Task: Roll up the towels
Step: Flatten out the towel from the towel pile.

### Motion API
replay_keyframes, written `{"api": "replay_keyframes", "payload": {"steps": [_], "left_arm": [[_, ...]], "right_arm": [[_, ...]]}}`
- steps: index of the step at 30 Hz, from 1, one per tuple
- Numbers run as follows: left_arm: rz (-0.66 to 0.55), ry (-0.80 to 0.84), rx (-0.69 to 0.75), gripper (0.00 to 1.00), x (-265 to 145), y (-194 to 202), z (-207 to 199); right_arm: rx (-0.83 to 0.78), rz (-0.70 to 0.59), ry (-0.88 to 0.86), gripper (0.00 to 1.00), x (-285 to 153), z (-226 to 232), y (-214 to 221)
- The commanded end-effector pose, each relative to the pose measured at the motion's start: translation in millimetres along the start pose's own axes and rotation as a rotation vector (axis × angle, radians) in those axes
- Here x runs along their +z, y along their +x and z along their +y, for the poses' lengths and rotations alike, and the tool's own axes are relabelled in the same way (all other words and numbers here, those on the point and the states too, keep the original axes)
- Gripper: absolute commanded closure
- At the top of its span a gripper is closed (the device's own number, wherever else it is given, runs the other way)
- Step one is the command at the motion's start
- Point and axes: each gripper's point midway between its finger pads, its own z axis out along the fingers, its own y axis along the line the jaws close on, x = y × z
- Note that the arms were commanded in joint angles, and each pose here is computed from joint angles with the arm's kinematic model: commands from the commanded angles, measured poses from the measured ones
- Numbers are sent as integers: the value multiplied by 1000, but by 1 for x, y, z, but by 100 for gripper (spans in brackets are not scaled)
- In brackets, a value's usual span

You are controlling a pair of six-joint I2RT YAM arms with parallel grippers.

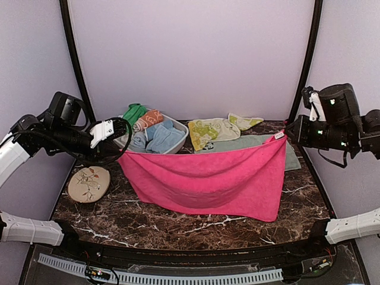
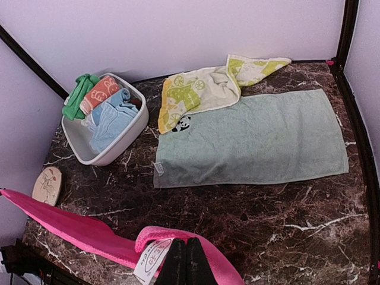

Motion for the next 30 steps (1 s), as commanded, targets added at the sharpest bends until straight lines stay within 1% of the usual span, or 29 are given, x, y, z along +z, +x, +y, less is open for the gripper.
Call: {"api": "replay_keyframes", "payload": {"steps": [1,5,8,10,12,16,20,21,25,30], "left_arm": [[91,5,-10,100,27,35,-4],[172,-20,-23,100,68,62,4],[224,-97,-26,100,98,79,21],[219,-137,-32,100,112,77,34],[208,-151,-45,100,116,67,45],[163,-162,-40,100,97,42,57],[128,-147,-26,100,66,30,48],[129,-134,-27,100,59,31,43],[133,-43,-35,100,33,42,9],[43,57,-21,100,-7,39,-33]], "right_arm": [[-33,47,130,100,39,-11,26],[-34,107,239,100,86,-38,52],[-22,153,288,100,123,-63,78],[-13,149,300,100,136,-70,82],[-5,123,282,100,140,-66,74],[0,41,213,100,119,-50,41],[21,-42,103,100,84,-39,19],[30,-62,68,100,73,-37,15],[38,-61,-9,100,50,-36,22],[45,-42,-65,100,26,-39,31]]}}
